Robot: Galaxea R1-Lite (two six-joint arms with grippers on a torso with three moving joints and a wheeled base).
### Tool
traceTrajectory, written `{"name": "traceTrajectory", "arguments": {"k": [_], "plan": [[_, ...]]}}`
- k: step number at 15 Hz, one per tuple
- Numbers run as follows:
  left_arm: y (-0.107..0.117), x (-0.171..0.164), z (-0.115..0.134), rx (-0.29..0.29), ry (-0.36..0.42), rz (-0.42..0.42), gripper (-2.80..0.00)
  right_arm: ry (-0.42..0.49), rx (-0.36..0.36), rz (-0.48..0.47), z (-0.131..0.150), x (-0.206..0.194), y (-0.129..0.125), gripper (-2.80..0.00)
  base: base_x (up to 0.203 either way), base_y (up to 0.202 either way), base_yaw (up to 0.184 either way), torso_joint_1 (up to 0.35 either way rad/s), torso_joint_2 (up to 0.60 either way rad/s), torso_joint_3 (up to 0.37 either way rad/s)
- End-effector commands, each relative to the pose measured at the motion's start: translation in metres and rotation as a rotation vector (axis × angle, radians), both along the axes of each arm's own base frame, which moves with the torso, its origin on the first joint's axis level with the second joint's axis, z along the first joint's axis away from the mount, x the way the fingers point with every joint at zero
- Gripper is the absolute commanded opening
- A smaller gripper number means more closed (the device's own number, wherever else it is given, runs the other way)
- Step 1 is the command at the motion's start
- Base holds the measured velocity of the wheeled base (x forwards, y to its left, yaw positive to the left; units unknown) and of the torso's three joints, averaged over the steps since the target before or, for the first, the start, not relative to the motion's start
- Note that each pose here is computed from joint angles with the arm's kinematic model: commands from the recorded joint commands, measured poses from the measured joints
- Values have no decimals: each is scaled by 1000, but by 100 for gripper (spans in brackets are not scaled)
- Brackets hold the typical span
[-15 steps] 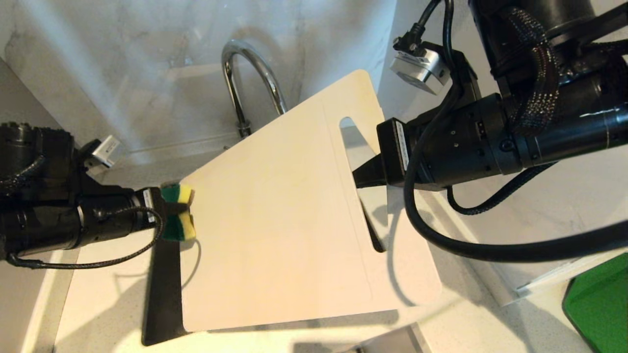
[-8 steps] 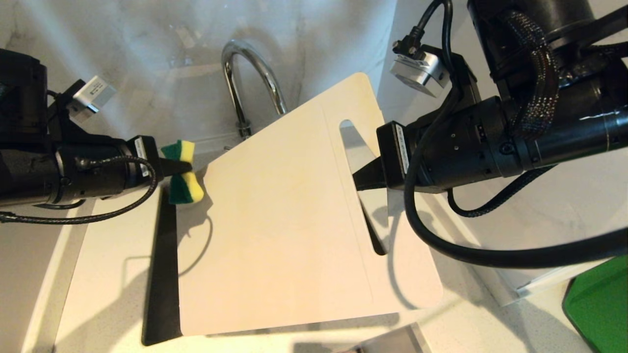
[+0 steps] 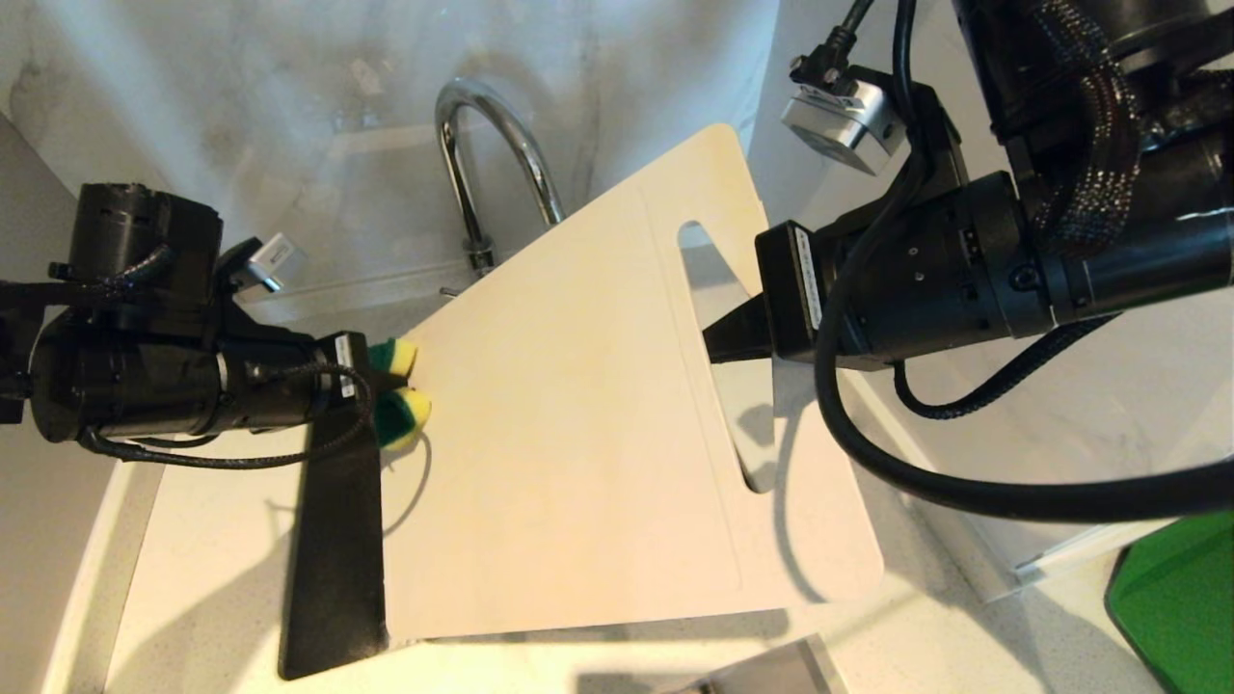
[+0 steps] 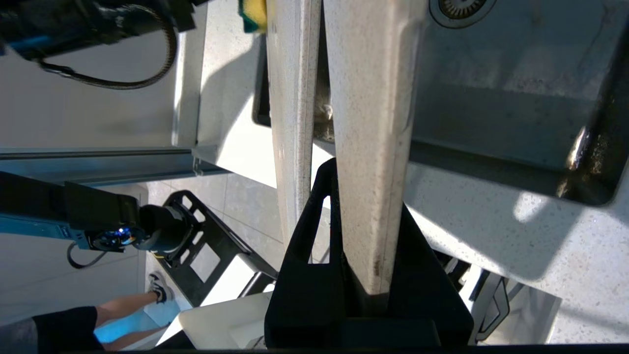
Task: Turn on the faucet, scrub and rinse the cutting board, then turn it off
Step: Scrub the cutting board underwater
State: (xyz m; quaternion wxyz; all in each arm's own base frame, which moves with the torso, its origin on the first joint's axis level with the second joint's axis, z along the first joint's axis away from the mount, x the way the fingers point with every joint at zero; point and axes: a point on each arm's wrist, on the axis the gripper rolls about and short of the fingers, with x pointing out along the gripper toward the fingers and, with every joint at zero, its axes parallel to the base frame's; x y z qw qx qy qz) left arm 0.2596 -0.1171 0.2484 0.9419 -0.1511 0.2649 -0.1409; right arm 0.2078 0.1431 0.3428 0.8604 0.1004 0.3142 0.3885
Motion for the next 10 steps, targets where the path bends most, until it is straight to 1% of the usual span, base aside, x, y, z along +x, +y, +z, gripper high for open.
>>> {"name": "traceTrajectory", "arguments": {"k": [1,2,4,5,6,8,10], "plan": [[14,4,-12,13,39,50,-280,-4,7,5,2,-1,0,-280,0,0,0,0,0,0],[21,3,-16,12,49,62,-280,-4,7,5,2,-1,0,-280,0,0,0,0,0,0],[32,1,-24,-3,37,71,-280,-4,7,3,2,-1,-1,-280,0,0,0,0,0,0],[35,-2,-30,-3,39,75,-280,-2,6,3,2,-1,-1,-280,0,0,0,0,0,0],[36,-3,-32,-10,24,79,-280,-1,5,3,1,-1,0,-280,0,0,0,0,0,0],[38,-9,-24,-23,-9,76,-280,0,4,3,1,-1,0,-280,0,0,0,0,0,0],[39,-22,-5,-45,-74,64,-280,3,2,2,0,0,0,-280,0,0,0,0,0,0]]}}
